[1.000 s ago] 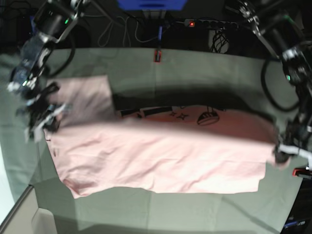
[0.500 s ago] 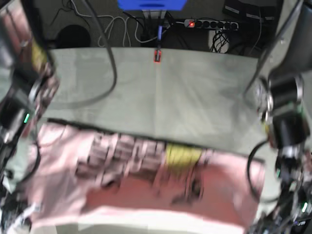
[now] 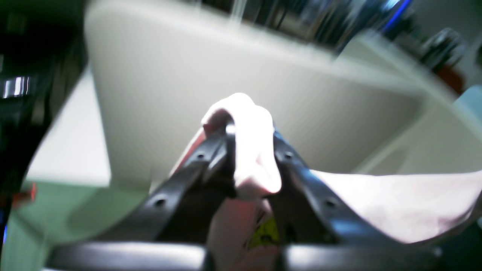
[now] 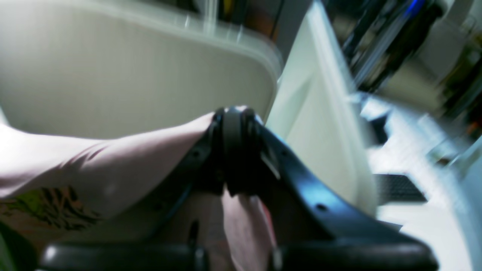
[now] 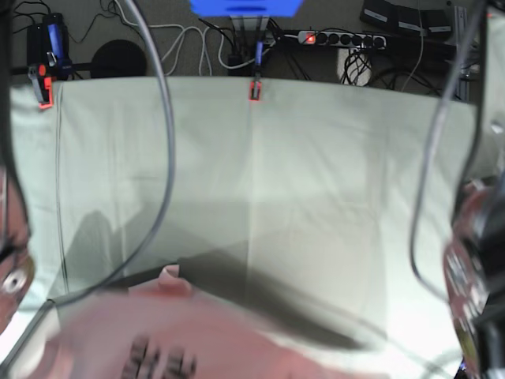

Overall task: Layout the t-shirt on the table in an organized manner, then fold the t-shirt properly
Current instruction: 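Raise the shirt high with both grippers and swing it over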

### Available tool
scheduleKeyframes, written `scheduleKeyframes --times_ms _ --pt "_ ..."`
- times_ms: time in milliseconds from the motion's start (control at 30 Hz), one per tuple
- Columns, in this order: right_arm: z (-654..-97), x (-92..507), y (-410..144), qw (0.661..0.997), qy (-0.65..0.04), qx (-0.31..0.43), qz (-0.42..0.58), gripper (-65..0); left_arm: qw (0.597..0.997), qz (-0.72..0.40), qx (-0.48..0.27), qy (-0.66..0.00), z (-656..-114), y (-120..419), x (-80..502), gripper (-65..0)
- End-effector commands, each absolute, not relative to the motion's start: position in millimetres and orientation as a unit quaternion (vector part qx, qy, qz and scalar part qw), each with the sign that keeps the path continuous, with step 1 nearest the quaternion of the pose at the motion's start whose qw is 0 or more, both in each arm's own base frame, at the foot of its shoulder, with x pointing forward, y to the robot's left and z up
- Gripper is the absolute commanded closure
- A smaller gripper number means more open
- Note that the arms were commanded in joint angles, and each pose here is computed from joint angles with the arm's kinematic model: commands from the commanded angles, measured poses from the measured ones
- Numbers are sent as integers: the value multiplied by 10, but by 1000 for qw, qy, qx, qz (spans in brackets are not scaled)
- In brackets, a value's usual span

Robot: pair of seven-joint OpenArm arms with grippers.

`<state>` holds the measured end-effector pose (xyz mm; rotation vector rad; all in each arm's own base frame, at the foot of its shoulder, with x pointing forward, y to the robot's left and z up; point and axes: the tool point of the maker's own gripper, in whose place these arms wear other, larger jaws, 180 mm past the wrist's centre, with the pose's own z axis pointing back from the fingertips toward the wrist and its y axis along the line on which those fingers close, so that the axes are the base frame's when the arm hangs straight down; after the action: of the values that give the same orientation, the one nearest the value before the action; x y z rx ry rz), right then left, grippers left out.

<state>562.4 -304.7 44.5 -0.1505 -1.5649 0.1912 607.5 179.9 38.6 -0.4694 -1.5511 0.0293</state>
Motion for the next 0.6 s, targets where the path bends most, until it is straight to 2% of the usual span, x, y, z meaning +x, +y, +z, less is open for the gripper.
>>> scheduleKeyframes --times_ms 0,67,200,233,400,567 --pt "616 5583 -3077 688 -717 -72 83 0 679 9 -209 -704 544 1812 6050 -1" --pt "761 5474 -3190 676 -727 -93 78 0 677 8 -209 -705 564 1814 6042 -1" --pt "457 5258 -3314 694 -703 -136 73 0 688 8 -203 -696 554 1900 5998 -1" --pt "320 5152 -3386 698 -698 -149 64 0 693 17 -197 -693 473 2058 5940 -1" --pt "-348 4920 -3288 729 -663 -159 58 0 725 52 -210 -654 -372 2289 5713 -1" --pt "-1301 4560 -3036 776 -607 -155 71 0 765 80 -171 -615 -1289 2622 5251 -1"
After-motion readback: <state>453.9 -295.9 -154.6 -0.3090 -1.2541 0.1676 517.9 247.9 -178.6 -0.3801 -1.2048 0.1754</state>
